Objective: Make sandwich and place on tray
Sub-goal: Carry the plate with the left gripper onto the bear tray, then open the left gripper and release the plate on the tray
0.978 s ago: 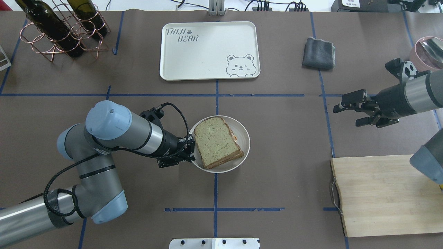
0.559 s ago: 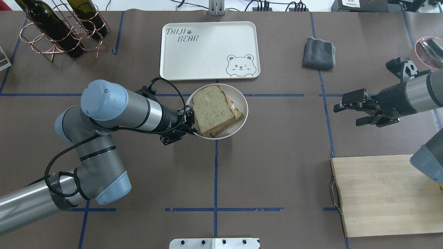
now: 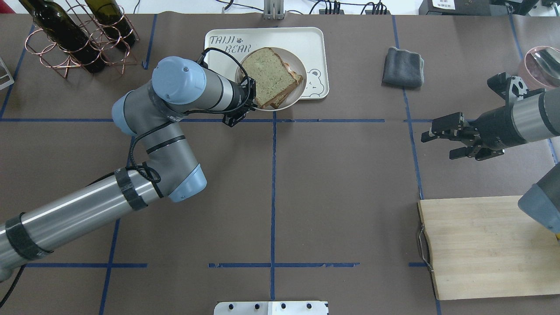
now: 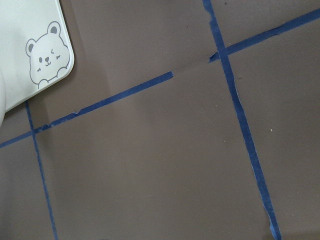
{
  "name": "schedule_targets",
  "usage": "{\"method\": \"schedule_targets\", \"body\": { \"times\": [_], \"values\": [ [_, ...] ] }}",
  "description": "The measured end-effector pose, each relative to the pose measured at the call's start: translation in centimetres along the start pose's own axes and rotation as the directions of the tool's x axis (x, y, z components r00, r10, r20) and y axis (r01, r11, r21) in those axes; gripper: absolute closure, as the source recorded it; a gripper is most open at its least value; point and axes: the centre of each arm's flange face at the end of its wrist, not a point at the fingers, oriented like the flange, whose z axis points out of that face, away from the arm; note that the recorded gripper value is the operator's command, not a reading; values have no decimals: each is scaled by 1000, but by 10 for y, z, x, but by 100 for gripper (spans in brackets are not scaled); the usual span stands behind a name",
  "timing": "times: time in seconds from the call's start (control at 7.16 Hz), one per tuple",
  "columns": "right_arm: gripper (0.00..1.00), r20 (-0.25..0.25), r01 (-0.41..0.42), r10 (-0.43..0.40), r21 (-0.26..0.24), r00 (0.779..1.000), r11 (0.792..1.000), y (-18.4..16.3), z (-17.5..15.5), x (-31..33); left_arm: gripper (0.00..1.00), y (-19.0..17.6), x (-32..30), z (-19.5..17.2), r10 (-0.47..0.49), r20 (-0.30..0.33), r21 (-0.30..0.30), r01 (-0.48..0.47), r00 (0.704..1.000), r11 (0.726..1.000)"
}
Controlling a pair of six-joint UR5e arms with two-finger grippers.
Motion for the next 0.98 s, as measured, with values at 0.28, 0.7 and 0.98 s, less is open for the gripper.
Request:
{"method": "schedule_targets", "body": {
  "times": [0.28,0.7,0.98],
  "values": [
    [0,-2,5,-5,2,1000,1000,0,0,1,100,-35,27,37,-44,-10,57,44,999,997],
    [0,-4,5,-5,2,1000,1000,-1,1,2,97,-53,30,69,-40,2,78,40,999,996],
    [0,-5,4,-4,2,1000,1000,-1,2,3,81,-50,31,73,-20,7,76,19,1000,997]
  ]
}}
